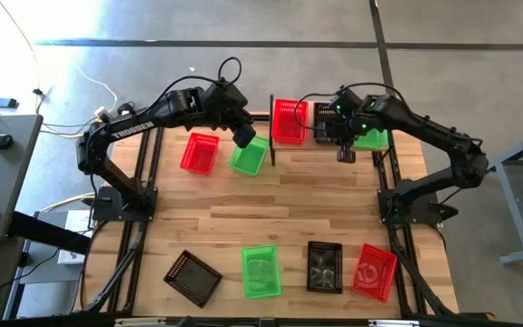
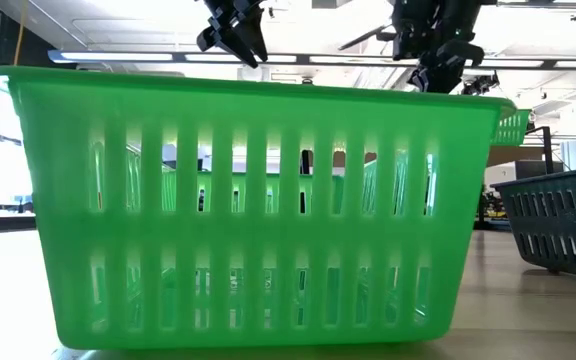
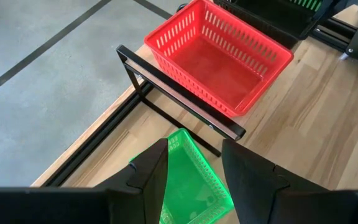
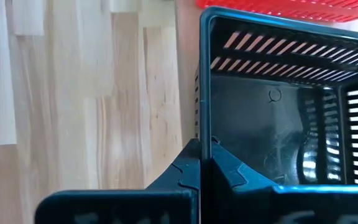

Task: Stack baskets on shelf by color
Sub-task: Put the top black basket on the shelf, then stack the top green basket on top of the other green basket on the shelf

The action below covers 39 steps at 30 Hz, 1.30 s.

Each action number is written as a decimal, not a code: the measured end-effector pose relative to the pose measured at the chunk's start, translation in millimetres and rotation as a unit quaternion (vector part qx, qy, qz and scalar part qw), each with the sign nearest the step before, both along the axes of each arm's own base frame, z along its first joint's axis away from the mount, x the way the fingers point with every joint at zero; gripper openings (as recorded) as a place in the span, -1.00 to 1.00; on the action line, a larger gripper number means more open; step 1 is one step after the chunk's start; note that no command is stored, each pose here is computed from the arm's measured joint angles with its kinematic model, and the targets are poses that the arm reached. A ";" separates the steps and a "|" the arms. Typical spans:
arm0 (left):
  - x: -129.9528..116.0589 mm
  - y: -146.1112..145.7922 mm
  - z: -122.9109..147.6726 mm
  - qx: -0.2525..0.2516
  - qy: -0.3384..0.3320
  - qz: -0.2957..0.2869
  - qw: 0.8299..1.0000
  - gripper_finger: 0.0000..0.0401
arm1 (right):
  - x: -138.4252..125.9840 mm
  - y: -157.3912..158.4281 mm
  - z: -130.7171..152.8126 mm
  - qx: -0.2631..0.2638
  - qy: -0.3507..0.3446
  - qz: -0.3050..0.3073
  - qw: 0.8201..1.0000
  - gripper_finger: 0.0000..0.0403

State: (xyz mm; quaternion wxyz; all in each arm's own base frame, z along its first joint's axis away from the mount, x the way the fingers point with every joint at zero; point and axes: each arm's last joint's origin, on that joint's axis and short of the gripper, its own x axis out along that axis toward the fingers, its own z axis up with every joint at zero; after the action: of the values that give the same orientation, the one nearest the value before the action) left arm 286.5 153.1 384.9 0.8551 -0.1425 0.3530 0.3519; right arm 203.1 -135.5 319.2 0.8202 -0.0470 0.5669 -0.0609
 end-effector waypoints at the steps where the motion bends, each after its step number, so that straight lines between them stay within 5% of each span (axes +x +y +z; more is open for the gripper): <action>1: 0.0 0.0 0.0 0.000 0.000 0.000 1.000 -0.30 | 0.0 0.0 0.0 0.001 -0.001 0.002 1.000 -1.00; 17: 0.0 0.0 -0.1 0.000 0.000 0.000 1.000 -0.30 | -1.0 -1.3 0.3 -0.027 0.016 -0.001 1.000 -0.61; 26: -1.7 -0.1 -1.4 -0.003 0.012 -0.003 1.000 -0.30 | -6.0 12.7 10.8 -0.031 -0.005 -0.018 0.999 -0.55; 39: -43.8 -11.4 11.4 -0.028 0.071 0.002 0.997 -0.30 | 1.2 41.2 56.0 -0.034 -0.093 -0.078 0.992 -0.55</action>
State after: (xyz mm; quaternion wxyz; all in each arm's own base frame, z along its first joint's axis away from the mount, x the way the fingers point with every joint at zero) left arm 242.6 141.7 396.3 0.8228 -0.1416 0.4226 0.3526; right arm 204.4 -94.3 375.3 0.8599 -0.0245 0.4878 -0.1483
